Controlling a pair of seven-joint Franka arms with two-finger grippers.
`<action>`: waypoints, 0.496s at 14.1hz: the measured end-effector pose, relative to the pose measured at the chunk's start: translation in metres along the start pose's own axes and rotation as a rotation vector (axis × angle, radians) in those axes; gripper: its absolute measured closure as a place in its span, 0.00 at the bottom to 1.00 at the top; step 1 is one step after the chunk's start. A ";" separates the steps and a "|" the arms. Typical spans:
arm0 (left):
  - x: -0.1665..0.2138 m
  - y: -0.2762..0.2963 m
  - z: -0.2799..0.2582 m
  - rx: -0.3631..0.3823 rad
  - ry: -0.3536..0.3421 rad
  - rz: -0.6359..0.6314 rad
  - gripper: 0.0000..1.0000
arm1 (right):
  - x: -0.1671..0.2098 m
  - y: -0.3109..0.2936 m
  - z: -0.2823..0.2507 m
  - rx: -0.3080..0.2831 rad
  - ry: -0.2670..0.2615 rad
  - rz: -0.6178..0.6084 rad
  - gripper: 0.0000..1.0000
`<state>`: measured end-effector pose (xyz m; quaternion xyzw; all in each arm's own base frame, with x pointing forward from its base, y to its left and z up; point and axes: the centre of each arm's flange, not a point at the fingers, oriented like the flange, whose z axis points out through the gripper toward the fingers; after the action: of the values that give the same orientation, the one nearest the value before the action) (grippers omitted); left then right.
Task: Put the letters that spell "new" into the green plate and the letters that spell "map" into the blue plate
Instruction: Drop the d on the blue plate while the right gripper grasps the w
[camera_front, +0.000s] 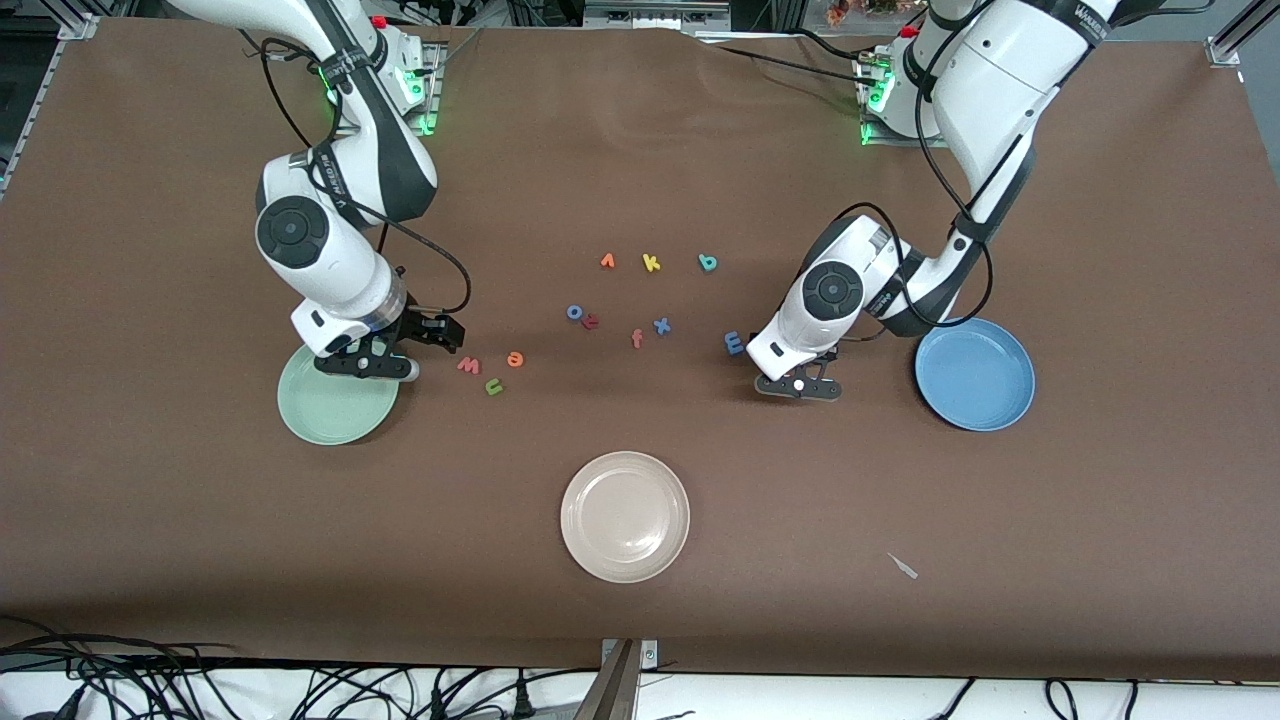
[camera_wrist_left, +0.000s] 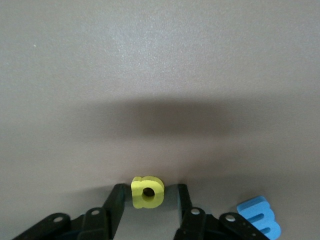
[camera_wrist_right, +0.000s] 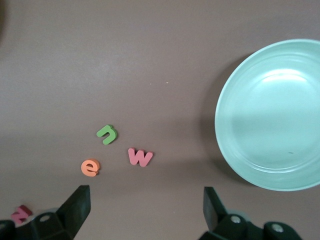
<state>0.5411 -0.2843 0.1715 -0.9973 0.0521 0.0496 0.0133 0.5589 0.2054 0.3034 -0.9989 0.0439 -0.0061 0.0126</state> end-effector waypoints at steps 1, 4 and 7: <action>0.000 0.002 -0.001 0.000 0.003 0.004 0.64 | -0.004 0.000 0.008 0.004 0.009 0.003 0.00; 0.000 0.002 -0.002 0.004 0.002 0.007 0.72 | -0.013 0.003 0.029 0.011 0.025 0.009 0.00; 0.003 -0.003 -0.003 0.015 -0.005 0.000 0.72 | -0.026 -0.008 0.049 0.018 0.036 0.023 0.00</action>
<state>0.5447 -0.2819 0.1740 -0.9971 0.0524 0.0519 0.0211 0.5345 0.2169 0.2545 -0.9979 0.0557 -0.0241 0.0210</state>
